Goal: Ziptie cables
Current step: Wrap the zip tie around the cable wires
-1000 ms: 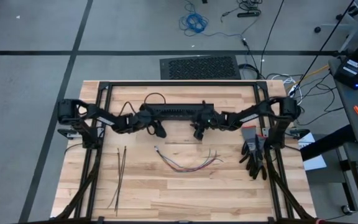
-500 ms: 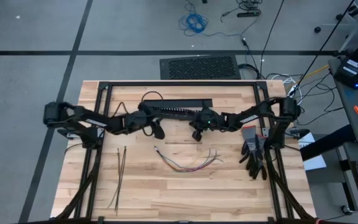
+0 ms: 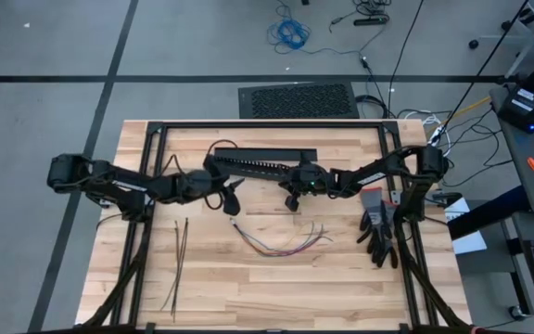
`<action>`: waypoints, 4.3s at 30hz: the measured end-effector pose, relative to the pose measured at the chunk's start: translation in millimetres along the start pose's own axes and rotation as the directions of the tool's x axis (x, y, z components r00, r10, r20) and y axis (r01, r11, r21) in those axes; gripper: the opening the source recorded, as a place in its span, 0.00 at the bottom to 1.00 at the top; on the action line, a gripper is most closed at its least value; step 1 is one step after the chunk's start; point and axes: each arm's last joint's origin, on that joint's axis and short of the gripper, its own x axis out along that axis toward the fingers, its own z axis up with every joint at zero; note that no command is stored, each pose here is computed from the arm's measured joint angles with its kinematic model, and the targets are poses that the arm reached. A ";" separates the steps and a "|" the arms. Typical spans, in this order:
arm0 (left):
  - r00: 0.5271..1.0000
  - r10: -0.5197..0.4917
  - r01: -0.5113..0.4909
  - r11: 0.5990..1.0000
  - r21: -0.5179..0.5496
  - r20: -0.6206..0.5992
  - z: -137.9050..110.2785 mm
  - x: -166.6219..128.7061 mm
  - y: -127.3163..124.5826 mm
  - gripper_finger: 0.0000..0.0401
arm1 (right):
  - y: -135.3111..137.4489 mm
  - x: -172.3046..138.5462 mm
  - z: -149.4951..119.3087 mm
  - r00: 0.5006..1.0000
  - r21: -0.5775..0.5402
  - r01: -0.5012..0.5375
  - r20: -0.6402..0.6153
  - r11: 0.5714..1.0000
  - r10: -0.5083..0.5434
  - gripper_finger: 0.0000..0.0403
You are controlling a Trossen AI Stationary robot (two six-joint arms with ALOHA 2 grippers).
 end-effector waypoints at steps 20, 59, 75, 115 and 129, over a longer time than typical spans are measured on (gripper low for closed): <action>0.963 -0.178 0.145 0.975 -0.166 -0.204 -27.0 5.8 -15.7 0.45 | 22.7 1.5 24.3 0.923 -0.042 -0.382 0.040 0.923 0.384 0.01; 0.912 -0.365 0.368 0.930 -0.019 -0.186 32.3 -31.3 -74.4 0.45 | 109.4 -46.4 11.9 0.888 -0.107 -0.459 -0.080 0.882 0.453 0.11; 0.860 -0.289 0.340 0.939 0.050 -0.420 18.5 -18.7 -108.4 0.45 | 130.7 -48.4 25.9 0.980 -0.166 -0.200 -0.037 0.966 0.196 0.49; 0.416 0.024 -0.496 0.844 -0.204 -0.909 -50.4 -85.8 -59.9 0.45 | 121.1 -17.0 18.9 0.988 -0.195 -0.133 0.046 0.972 0.145 0.37; 0.388 0.086 -0.494 0.860 -0.129 -0.918 -61.6 -76.9 -65.0 0.44 | 121.0 -17.0 18.7 0.989 -0.200 -0.133 0.044 0.971 0.145 0.37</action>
